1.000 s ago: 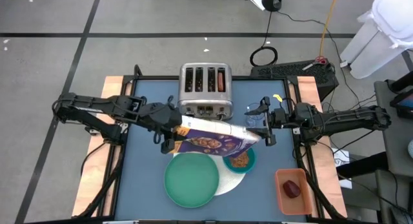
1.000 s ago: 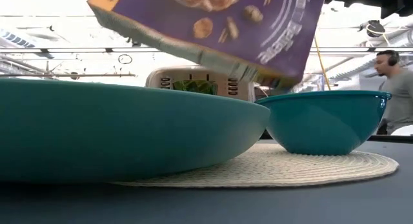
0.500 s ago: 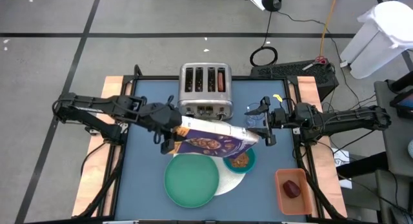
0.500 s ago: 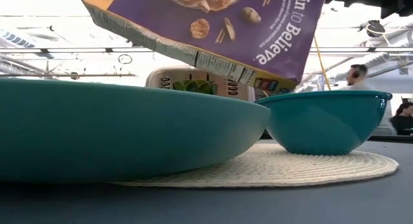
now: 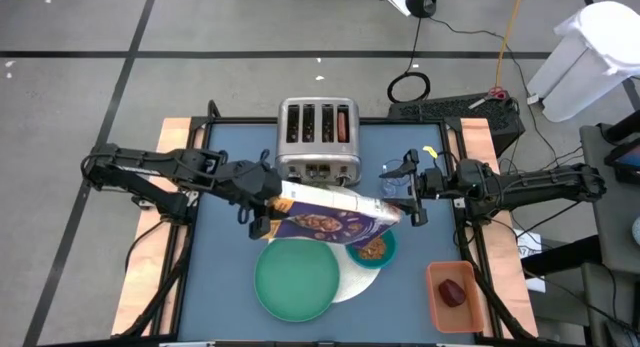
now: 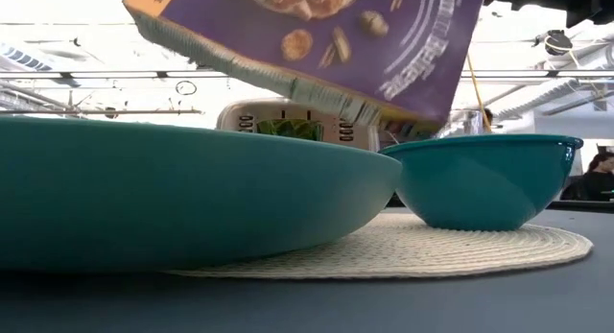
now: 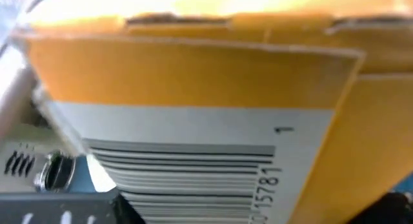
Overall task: Arrange a breakfast setting
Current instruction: Pour the cereal into the blue bowl
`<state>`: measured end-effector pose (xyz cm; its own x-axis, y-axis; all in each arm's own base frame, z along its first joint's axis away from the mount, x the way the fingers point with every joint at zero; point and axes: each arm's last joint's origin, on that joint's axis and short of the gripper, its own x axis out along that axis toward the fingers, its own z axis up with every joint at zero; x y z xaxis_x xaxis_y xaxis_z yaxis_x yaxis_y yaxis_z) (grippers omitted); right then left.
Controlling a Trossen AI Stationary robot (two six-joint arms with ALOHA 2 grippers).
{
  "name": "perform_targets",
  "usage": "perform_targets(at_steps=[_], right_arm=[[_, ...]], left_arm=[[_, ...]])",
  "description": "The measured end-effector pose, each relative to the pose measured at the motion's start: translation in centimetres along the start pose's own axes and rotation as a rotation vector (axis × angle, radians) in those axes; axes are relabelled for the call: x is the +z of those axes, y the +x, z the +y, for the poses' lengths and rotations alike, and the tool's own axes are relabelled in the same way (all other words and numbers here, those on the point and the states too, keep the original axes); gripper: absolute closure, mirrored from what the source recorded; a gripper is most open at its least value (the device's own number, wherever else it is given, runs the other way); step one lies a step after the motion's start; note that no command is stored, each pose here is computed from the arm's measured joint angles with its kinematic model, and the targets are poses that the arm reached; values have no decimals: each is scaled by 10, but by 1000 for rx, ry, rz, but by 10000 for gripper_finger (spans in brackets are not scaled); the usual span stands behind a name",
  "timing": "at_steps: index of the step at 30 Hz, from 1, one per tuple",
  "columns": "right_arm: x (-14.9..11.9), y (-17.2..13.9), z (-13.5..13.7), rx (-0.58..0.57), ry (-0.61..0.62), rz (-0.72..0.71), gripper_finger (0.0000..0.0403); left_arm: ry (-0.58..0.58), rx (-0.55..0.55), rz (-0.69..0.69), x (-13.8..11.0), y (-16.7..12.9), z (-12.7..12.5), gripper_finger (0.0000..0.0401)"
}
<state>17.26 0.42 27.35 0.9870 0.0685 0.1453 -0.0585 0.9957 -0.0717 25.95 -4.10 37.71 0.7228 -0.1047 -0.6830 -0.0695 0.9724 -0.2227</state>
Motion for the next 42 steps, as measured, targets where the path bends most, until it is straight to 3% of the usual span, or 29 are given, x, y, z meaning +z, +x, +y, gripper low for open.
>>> perform_targets(at_steps=[42], right_arm=[[0, 0, 0, 0, -3, 0, 135]], left_arm=[[-8, 4, 7, -1, 1, -1, 226]])
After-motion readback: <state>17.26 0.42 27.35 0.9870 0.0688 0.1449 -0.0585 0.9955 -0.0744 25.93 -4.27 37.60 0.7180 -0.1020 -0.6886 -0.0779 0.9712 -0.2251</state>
